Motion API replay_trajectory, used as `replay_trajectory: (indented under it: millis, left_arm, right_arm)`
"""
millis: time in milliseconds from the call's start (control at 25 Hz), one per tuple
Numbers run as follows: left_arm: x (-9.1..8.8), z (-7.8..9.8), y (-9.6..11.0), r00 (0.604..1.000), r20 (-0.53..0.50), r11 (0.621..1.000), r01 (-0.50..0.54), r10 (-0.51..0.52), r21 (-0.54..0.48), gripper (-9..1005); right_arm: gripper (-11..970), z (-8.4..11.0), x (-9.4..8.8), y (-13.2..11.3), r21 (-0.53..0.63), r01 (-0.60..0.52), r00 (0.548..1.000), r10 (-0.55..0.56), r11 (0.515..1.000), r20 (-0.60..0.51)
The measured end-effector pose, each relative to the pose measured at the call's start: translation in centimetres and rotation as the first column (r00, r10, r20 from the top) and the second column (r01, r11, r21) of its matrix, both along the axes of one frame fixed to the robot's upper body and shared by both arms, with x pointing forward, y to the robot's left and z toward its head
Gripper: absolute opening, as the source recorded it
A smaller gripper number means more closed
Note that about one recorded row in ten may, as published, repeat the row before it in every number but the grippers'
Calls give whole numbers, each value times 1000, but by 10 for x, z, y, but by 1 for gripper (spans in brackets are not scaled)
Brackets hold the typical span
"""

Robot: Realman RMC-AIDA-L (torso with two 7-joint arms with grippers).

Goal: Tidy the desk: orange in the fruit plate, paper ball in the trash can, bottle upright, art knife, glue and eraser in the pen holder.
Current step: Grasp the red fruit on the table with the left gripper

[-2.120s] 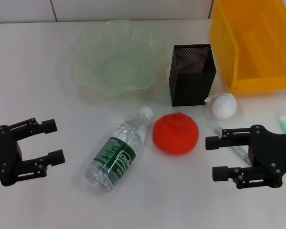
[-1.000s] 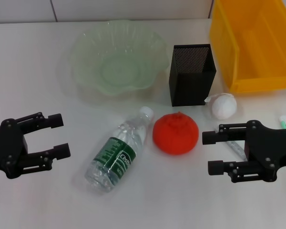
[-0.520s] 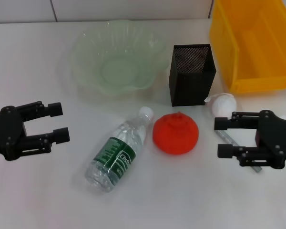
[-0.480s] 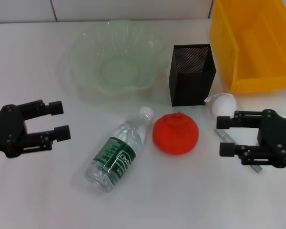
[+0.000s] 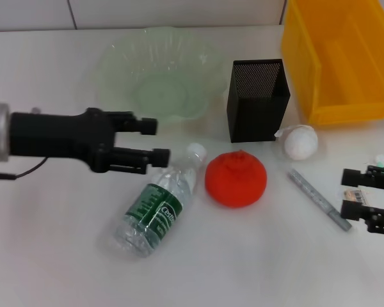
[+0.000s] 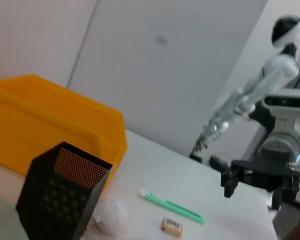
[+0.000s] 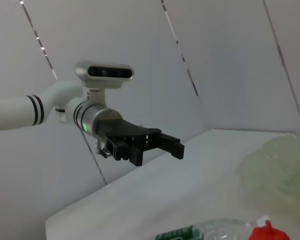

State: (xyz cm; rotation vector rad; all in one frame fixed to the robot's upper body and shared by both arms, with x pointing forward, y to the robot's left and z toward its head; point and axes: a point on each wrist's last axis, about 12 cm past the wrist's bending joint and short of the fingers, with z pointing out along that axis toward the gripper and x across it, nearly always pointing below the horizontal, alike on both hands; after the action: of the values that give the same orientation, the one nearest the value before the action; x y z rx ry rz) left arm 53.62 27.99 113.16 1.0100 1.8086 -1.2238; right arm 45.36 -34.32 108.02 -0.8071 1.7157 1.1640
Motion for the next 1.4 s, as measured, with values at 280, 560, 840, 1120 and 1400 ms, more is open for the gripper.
replay_trajectory:
  millis: [280,560,840,1120,1400]
  left_arm:
    - [37,6,-54,995,7,981,99,-102,165,771]
    - [54,0,-107,979,64,938,165,-193,304,767]
    - [55,-16,-138,968,144,913,136,-204,384,764]
    - [53,-28,-151,960,183,892,115,-213,437,760]
    - [49,-37,-156,953,199,873,111,-230,475,757]
  right_arm:
    - [672,-10,-20,-24,-46,104,993,-107,993,-53]
    - [671,-17,-33,-30,-54,148,985,-152,988,-82]
    - [671,-20,-40,-32,-53,162,981,-166,985,-99]
    - [672,-23,-48,-33,-48,173,978,-177,984,-113]
    - [672,-25,-50,-32,-46,176,977,-181,983,-116]
